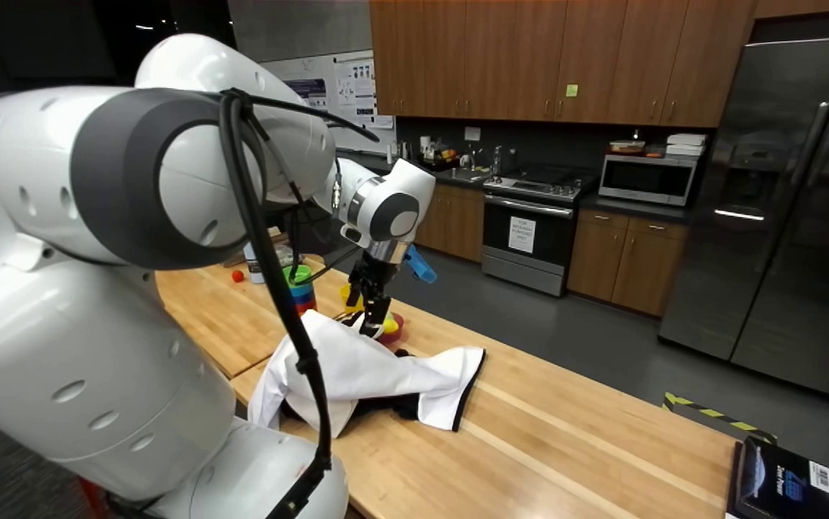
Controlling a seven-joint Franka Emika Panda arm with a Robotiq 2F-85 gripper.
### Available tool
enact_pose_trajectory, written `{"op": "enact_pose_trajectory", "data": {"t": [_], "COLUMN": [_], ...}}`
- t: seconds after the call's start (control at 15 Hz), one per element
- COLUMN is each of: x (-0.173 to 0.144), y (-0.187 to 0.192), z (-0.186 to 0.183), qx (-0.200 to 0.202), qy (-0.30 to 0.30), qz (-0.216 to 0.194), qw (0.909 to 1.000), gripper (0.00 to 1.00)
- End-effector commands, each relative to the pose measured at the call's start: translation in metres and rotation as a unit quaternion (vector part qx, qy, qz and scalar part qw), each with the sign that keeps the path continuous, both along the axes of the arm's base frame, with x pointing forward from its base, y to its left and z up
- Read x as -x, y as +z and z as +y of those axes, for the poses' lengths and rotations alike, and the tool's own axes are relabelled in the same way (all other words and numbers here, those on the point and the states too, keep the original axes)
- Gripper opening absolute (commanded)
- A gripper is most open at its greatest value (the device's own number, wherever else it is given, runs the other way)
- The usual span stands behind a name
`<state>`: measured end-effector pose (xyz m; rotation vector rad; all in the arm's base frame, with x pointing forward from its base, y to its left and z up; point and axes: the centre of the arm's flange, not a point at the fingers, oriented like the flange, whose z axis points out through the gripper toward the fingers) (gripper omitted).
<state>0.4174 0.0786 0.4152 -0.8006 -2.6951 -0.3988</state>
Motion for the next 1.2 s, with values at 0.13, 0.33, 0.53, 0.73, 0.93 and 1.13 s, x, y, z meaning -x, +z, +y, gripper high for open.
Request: {"op": "enact_pose_trajectory", "data": {"t": [0.13, 0.33, 0.53, 0.73, 0.93, 1.13], "x": [-0.019, -0.021, -0.022, -0.018, -0.016, -0.017], "y": [0.008, -0.001, -0.013, -0.013, -0.011, -0.032], "z": [-0.046, -0.057, -0.065, -0.059, -0.056, -0.032], "qx": [0.069, 0.137, 0.214, 0.208, 0.183, 0.217], "qy": [0.128, 0.189, 0.193, 0.193, 0.211, 0.254], "qz": [-0.022, -0.046, -0.069, -0.056, -0.063, -0.075], "qw": [0.9891, 0.9713, 0.9551, 0.9571, 0.9582, 0.9397], "gripper": [1.00, 1.00, 1.00, 1.00, 1.00, 1.00]}}
